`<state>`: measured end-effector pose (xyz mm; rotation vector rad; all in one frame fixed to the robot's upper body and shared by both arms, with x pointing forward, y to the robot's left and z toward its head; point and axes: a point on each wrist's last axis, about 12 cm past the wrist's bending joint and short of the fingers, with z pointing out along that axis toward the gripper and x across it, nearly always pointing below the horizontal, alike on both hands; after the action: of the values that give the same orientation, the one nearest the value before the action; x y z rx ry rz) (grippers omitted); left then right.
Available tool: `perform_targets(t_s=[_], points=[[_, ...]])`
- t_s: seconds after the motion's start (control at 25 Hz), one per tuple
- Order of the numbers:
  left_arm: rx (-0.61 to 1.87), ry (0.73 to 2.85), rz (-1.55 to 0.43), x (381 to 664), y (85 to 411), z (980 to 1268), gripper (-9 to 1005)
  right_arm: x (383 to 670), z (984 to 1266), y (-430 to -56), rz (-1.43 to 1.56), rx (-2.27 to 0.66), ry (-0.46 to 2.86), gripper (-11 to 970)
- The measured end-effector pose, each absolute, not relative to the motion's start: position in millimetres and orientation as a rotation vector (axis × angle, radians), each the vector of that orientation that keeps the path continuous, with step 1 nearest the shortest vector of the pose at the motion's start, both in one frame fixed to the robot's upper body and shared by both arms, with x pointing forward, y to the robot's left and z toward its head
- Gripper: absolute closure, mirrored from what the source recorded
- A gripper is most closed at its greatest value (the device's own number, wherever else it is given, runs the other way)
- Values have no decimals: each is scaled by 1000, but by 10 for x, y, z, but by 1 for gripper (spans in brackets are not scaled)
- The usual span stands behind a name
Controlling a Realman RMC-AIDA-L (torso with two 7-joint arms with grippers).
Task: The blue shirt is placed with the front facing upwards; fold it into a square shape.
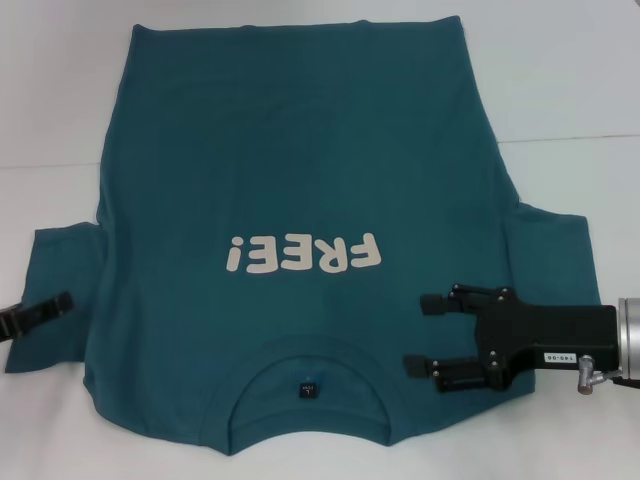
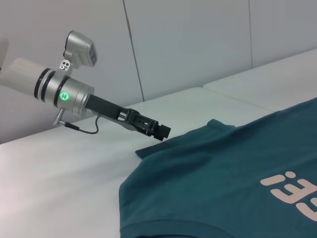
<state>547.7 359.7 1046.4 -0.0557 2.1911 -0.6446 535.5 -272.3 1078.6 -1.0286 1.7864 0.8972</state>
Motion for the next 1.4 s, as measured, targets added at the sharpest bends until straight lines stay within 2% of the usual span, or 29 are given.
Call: perform_targets(t_s=[0.36,1.0,1.24,1.4], points=[[35,2240,-522,5595,3565,10450,122,5356,10786,-2722,898,-1028,1787,38],[110,2232,-612,5650,3446,10535,148,5353,10782,-2724,900,-1028,1793,39],[56,2213,-551,5652,3579,10581,305,5354,10784,-2723,902,-1024,1793,39],[-79,2227,-573,5661,3724,10598,297,5356,10786,-2729,904,-1020,1798,40]])
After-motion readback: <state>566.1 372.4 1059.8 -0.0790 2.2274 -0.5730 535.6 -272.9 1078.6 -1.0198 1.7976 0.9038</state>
